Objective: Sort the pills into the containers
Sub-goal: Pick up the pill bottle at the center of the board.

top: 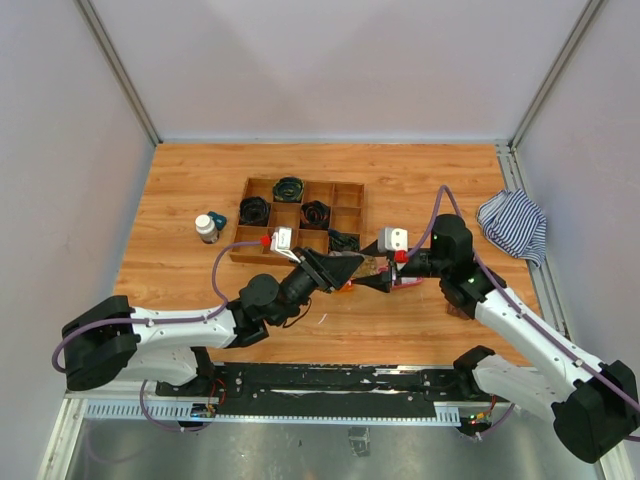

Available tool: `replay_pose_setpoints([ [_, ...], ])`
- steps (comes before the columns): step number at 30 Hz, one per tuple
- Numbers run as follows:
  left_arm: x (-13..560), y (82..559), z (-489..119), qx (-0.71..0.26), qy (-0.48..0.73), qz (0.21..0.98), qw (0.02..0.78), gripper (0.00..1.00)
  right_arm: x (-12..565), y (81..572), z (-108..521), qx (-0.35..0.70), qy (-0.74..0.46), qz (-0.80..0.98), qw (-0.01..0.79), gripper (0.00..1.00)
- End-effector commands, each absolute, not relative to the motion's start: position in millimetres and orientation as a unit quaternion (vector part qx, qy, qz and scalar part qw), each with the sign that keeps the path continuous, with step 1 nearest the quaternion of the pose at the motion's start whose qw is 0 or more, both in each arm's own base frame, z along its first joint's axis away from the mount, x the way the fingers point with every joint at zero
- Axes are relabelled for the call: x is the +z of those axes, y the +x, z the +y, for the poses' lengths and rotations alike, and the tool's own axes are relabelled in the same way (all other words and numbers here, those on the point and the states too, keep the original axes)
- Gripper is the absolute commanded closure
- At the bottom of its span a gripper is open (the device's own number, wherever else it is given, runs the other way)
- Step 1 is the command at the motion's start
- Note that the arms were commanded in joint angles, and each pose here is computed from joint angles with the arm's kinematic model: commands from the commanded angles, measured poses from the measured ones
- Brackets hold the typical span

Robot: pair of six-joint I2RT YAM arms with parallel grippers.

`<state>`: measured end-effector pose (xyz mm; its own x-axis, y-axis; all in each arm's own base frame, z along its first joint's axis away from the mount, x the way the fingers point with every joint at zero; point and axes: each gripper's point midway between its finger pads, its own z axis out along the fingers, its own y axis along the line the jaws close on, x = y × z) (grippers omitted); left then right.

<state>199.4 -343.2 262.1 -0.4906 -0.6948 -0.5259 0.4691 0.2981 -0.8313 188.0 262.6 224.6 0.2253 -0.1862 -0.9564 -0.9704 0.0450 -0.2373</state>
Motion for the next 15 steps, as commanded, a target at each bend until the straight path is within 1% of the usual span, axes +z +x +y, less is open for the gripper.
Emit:
replay_pose_setpoints([
  [1, 285.9, 193.0, -340.9, -0.620, -0.098, 0.599, 0.497, 0.56, 229.8, 165.0, 269.2, 0.405, -0.611, 0.454, 0.507, 0.83],
  [3, 289.2, 191.0, -336.8, -0.623, -0.093, 0.592, 0.504, 0.40, 231.0, 162.6, 267.9, 0.406, -0.616, 0.453, 0.502, 0.91],
  [5, 294.8, 188.8, -328.8, -0.620, -0.085, 0.583, 0.518, 0.21, 230.9, 161.8, 266.0, 0.403, -0.621, 0.456, 0.494, 0.98],
  [7, 297.1, 187.0, -322.2, -0.606, -0.070, 0.586, 0.533, 0.03, 232.2, 160.4, 264.0, 0.404, -0.622, 0.461, 0.487, 0.99],
  [8, 300.1, 184.7, -319.2, -0.599, -0.053, 0.586, 0.544, 0.01, 231.2, 159.4, 262.1, 0.406, -0.622, 0.466, 0.482, 0.99],
  [11, 307.6, 170.6, -309.1, -0.575, 0.027, 0.572, 0.584, 0.01, 235.2, 158.8, 259.0, 0.412, -0.617, 0.475, 0.473, 0.99],
  [15, 300.7, 151.0, -299.9, -0.516, 0.164, 0.558, 0.629, 0.01, 239.4, 160.1, 255.3, 0.421, -0.605, 0.492, 0.464, 1.00],
])
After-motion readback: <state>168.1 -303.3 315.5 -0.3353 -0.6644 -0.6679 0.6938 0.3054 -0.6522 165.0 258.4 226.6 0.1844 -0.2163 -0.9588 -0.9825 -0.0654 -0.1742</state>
